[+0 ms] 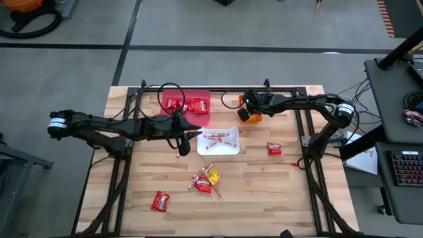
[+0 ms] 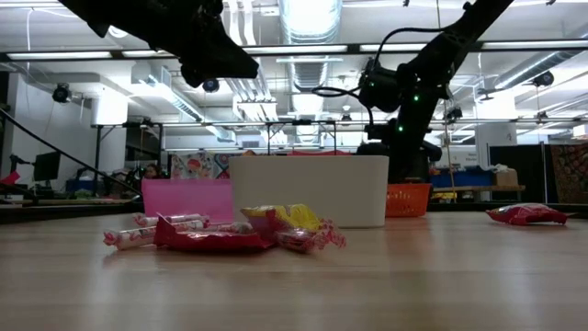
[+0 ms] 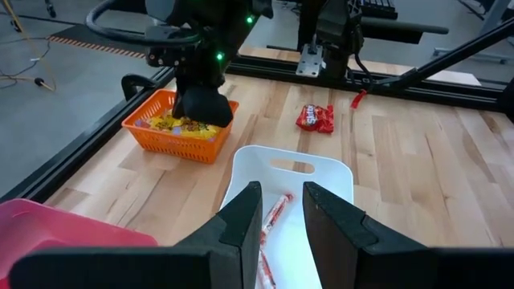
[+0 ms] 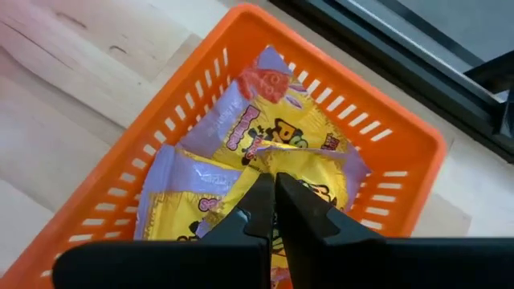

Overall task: Sort candy
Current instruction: Put the white candy into the white bin

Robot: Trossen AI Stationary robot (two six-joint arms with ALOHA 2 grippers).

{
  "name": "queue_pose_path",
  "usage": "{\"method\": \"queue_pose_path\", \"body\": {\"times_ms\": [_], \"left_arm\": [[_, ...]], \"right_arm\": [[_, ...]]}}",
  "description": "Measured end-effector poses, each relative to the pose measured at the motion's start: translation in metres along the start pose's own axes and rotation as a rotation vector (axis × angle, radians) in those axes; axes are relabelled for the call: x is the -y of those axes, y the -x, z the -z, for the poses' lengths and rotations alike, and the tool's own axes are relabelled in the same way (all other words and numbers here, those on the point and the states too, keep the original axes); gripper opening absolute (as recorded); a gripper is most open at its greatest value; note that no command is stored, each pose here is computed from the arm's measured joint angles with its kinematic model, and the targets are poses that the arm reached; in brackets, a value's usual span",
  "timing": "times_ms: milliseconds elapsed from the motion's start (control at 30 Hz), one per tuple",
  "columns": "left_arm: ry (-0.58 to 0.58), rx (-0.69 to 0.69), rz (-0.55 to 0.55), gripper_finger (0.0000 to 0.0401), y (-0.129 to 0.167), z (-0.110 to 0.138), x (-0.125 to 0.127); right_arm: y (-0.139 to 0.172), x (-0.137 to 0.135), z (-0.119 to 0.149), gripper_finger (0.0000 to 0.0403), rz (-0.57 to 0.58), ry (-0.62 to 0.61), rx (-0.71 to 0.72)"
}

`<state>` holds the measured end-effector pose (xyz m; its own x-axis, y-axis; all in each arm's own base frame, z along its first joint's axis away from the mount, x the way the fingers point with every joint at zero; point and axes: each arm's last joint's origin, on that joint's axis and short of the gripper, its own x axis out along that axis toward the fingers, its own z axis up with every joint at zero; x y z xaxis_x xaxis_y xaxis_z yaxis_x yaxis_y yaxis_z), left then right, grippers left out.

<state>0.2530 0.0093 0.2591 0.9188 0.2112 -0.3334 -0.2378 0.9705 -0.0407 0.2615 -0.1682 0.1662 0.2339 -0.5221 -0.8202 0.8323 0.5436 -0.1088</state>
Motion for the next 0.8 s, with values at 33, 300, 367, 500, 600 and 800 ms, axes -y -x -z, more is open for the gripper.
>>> {"method": "queue_pose_path", "body": {"times_ms": [33,300,367,500,600,800], "left_arm": [[0.002,-0.002,0.000,0.0077,0.000,0.000,0.000],[0.018,-0.016,-0.002,0.0078,0.000,0.002,0.000],[0.028,-0.031,-0.004,0.0078,0.000,0.003,0.000],[0.073,-0.088,-0.014,0.0078,0.000,0.009,-0.001],[0.121,-0.161,-0.031,0.0078,0.001,0.016,-0.002],[0.266,-0.391,-0.111,0.0078,0.008,0.038,-0.005]], "right_arm": [[0.001,0.000,0.000,0.0012,-0.001,-0.001,0.004],[0.018,0.000,-0.011,0.0012,-0.021,0.003,0.052],[0.024,-0.001,-0.014,0.0012,-0.030,0.012,0.069],[0.038,-0.002,-0.020,0.0012,-0.041,0.026,0.081],[0.051,-0.005,-0.023,0.0012,-0.057,0.038,0.095],[0.085,-0.015,-0.020,0.0012,-0.123,0.071,0.163]]}}
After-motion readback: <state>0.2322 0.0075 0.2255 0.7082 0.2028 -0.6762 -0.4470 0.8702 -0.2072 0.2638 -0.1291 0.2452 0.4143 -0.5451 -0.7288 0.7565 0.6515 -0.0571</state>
